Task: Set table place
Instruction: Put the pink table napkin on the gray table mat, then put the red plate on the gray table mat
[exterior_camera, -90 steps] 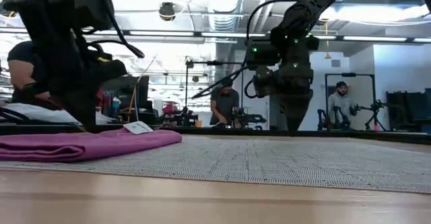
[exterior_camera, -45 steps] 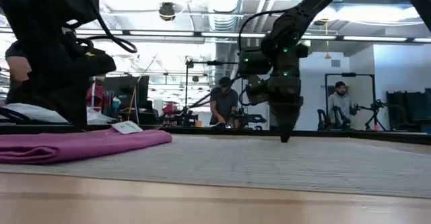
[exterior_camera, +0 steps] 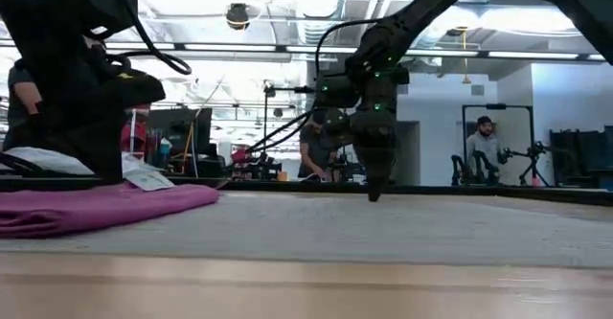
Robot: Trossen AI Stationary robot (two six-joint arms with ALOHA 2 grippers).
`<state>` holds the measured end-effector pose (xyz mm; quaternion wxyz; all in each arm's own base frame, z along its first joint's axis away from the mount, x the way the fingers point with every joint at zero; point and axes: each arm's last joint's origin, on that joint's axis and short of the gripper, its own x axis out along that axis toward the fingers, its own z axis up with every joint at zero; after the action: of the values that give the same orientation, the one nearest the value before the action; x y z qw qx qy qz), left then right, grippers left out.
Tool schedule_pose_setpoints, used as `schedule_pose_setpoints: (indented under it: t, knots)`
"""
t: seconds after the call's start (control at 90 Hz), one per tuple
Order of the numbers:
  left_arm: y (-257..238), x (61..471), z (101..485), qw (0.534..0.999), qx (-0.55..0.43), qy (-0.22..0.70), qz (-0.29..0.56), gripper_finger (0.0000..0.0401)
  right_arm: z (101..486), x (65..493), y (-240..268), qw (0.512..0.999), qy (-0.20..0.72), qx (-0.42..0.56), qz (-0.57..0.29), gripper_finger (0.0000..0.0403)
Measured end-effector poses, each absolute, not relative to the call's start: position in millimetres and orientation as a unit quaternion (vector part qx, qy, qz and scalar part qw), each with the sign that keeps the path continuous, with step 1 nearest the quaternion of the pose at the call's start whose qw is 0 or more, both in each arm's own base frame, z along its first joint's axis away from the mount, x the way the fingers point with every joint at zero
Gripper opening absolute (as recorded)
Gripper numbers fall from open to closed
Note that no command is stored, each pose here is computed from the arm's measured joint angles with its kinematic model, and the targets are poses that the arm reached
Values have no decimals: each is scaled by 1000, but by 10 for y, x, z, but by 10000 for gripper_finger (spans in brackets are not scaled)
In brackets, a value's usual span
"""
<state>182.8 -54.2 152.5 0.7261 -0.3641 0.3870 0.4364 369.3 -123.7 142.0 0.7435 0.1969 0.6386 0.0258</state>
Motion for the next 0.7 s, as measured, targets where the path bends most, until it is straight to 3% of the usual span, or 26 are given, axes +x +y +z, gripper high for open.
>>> schedule_pose_setpoints:
  t: [0.3,0.389,0.533,0.7]
  knots:
    - [-498,1802,1973,766,-410,303,392,0,2461,3621,-1366,842,519,148,27,0]
    - [-389,1718,2084,768,-410,264,415,0,2684,3579,-1476,877,455,149,38,1]
    - [-98,1478,2264,742,-417,145,504,0,2756,3590,-1753,904,369,206,63,21]
    - [208,1127,2483,744,-379,99,541,0,2717,3507,-2136,894,312,312,74,77]
